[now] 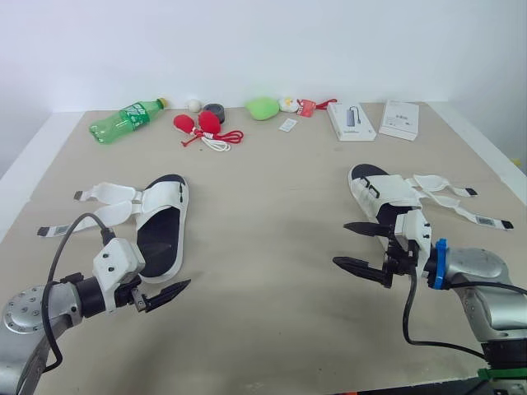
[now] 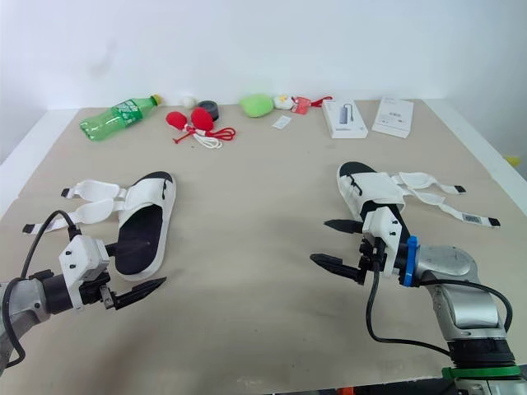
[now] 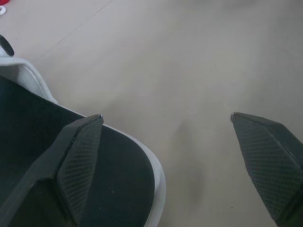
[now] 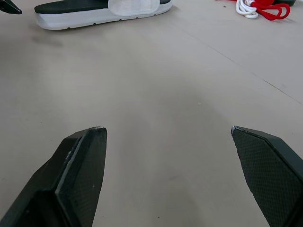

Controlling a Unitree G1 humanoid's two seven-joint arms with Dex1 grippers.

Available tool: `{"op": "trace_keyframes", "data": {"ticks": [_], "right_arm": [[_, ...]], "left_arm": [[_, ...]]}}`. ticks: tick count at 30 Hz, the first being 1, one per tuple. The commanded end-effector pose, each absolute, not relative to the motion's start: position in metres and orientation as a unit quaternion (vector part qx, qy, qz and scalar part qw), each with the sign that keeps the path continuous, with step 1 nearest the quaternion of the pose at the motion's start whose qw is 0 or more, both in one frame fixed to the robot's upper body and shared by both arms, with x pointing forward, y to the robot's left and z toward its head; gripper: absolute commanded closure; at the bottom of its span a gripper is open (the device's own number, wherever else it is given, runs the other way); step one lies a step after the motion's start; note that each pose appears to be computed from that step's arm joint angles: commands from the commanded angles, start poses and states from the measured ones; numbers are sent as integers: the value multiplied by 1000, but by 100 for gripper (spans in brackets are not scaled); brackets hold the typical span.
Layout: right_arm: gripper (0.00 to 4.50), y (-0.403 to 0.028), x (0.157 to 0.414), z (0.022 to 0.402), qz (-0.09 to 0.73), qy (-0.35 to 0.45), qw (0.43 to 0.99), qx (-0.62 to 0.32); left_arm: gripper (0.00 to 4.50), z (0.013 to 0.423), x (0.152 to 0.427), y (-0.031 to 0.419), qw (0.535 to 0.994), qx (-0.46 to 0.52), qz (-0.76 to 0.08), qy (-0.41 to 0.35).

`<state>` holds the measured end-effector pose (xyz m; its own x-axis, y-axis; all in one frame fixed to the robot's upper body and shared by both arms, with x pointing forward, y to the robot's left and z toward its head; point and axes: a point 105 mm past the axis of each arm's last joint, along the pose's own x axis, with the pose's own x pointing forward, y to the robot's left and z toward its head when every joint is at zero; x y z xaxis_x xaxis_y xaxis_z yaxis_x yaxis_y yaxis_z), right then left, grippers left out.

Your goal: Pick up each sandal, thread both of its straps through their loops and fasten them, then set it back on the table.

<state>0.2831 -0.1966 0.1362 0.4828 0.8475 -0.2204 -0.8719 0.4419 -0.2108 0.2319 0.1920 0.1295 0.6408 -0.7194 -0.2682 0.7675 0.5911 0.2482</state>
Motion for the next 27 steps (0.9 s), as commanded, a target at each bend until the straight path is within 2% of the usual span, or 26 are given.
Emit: {"op": "trace_keyframes", "data": {"ticks": [1, 21, 27], "right_arm": [[0, -201, 280, 145, 508, 24, 846, -164], [0, -196, 283, 149, 483, 14, 862, -152], [0, -199, 296, 152, 437, 21, 891, -126]], "left_arm": [[6, 140, 233, 191, 886, 186, -421, 49], [6, 141, 240, 173, 881, 195, -429, 45], [6, 156, 243, 138, 862, 162, -479, 29]]}}
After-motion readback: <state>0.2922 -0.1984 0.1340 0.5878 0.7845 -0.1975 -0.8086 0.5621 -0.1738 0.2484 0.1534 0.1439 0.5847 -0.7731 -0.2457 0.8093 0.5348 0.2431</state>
